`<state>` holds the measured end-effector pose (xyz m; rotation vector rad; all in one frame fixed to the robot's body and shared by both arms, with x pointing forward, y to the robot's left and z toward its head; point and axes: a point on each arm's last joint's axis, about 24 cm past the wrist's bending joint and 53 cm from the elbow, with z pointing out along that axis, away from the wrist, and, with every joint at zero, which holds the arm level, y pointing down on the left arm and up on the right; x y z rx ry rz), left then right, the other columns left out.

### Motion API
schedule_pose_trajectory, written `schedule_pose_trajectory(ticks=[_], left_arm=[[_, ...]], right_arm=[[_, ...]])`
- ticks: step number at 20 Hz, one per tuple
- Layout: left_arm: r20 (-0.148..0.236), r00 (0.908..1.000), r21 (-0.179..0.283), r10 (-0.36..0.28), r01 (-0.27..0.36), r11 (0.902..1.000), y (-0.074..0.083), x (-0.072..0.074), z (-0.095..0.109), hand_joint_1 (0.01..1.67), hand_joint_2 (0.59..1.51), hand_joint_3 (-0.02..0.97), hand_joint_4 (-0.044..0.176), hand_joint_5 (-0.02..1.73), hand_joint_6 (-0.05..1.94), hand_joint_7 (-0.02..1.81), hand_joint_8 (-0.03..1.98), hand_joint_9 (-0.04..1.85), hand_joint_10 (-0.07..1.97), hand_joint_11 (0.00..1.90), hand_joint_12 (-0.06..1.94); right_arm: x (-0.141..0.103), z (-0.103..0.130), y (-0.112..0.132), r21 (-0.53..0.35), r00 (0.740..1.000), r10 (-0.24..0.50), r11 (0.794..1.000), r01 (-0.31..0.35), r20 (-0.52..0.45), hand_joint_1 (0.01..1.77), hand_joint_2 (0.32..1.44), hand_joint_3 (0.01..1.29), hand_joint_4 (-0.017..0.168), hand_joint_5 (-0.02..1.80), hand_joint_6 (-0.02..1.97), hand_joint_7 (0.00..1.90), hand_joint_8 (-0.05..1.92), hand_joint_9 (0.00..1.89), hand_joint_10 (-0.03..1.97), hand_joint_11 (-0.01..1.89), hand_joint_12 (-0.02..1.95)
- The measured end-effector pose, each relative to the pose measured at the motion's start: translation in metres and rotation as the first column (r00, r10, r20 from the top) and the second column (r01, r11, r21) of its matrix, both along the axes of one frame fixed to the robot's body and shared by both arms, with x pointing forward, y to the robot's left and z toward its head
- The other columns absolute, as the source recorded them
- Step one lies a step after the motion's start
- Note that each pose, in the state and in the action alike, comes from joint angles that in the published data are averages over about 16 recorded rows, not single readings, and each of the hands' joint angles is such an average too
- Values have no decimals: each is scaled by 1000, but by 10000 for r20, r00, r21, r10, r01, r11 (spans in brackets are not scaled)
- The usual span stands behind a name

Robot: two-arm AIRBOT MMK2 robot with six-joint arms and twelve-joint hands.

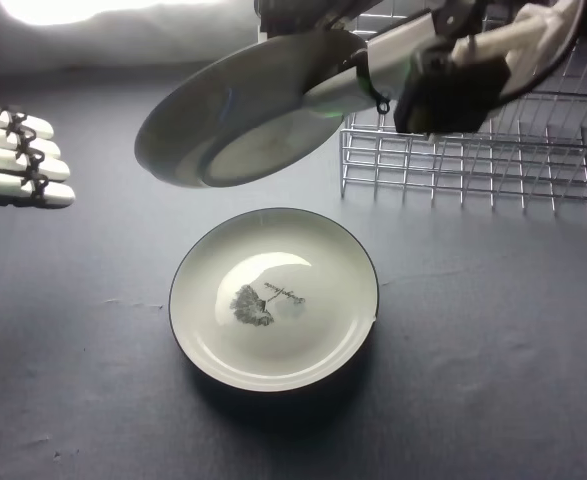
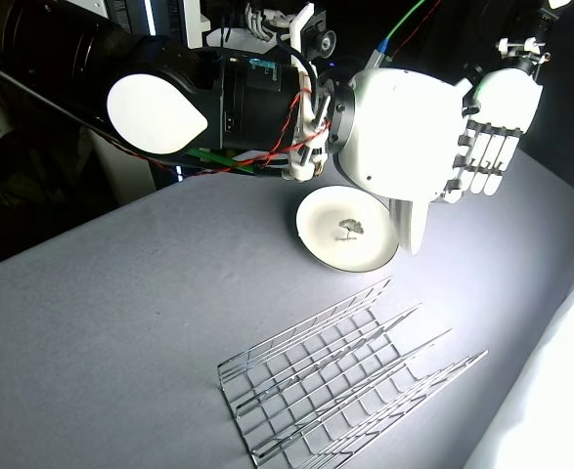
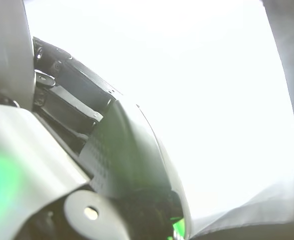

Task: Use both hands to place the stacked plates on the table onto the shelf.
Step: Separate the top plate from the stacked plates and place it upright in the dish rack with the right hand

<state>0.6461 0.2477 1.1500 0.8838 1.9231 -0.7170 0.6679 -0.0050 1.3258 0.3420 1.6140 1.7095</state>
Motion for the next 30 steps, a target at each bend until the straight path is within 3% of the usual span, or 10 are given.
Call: schedule_pose_trajectory(ticks=[17,25,30], left_arm=[[-35,10000,28,-81,81,10000,2,-2,-1,14,1150,2,-1,16,19,15,12,21,5,15,-6],[-187,9984,-248,-540,535,9983,-12,-14,3,14,1150,2,-1,18,19,14,11,20,5,15,-6],[-577,9929,-628,-1041,1005,9930,-27,-29,4,14,1151,2,-1,18,20,15,11,19,5,15,-5]], right_arm=[[45,11,-52,1233,9787,-1138,9830,1358,-1707,1405,1026,15,-8,921,961,1042,815,944,1092,733,1137],[57,9,-75,1279,9635,-1549,9743,1857,-2185,1405,1026,15,-8,924,962,1043,808,946,1080,743,1127],[63,6,-90,1040,9560,-1878,9710,2153,-2256,1405,1026,15,-8,929,961,1044,802,942,1079,742,1120]])
